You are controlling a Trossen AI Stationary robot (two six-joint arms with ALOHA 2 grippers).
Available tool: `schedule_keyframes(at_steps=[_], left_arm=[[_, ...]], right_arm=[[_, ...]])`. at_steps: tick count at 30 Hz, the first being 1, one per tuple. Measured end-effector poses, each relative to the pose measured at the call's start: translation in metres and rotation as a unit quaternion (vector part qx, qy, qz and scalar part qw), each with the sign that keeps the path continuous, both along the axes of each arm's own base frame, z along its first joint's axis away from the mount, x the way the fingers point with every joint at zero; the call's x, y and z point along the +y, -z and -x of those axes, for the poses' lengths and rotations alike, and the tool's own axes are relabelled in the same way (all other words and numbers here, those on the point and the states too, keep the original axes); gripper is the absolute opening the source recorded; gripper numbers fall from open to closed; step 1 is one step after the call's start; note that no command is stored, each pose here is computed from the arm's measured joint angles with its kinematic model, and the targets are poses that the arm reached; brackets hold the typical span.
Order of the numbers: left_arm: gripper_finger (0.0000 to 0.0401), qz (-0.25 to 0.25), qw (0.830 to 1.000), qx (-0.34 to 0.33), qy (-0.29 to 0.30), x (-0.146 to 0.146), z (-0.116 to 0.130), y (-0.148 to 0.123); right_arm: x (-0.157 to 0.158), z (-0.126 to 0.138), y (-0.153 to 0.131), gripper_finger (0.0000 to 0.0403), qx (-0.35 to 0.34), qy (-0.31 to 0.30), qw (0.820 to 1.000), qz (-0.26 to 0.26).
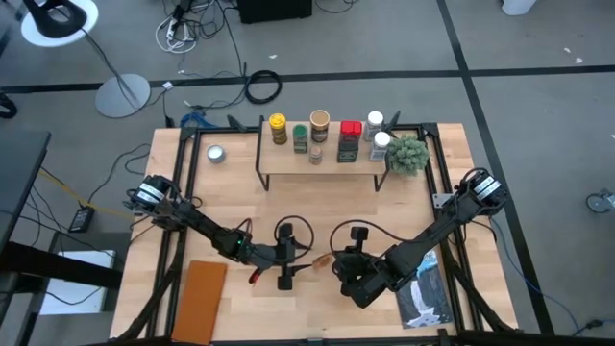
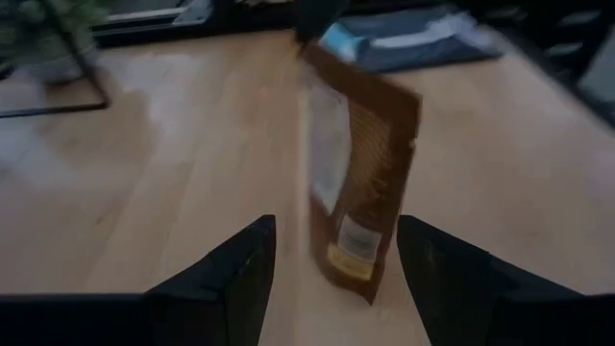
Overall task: Shelf spices
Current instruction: Put the brown seasoning bag on the shelf
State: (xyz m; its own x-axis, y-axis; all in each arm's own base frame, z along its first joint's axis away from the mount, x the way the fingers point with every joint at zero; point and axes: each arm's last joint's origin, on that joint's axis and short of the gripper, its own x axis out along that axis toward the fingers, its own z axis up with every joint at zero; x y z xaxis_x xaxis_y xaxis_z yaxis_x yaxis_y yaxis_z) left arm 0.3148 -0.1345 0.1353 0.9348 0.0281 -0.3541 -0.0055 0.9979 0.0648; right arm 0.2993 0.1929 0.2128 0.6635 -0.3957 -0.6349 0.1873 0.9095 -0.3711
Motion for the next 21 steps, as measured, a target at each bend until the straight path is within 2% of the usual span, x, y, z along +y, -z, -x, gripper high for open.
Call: schedule_keyframes(at_steps=[4,11,15,17,21], left_arm=[[0.0223,0.026,0.999,-0.02,0.037,-0.003,-0.002,-0.005],[0.0223,0.036,0.998,-0.034,0.047,-0.004,-0.003,-0.008],[0.0223,0.055,0.994,-0.033,0.086,-0.007,-0.003,-0.009],[0.0223,0.057,0.994,-0.039,0.086,-0.007,-0.003,-0.01],[0.0223,0.056,0.995,-0.069,0.051,-0.004,-0.005,-0.015]], right_arm=[[0.0,0.0,0.0,0.0,0.0,0.0,1.0,0.0],[0.0,0.0,0.0,0.0,-0.001,0.0,1.0,-0.001],[0.0,0.0,0.0,0.0,-0.001,0.0,1.0,-0.001],[0.0,0.0,0.0,0.0,-0.001,0.0,1.0,-0.001],[0.001,-0.001,0.0,0.0,-0.005,0.0,1.0,-0.004]])
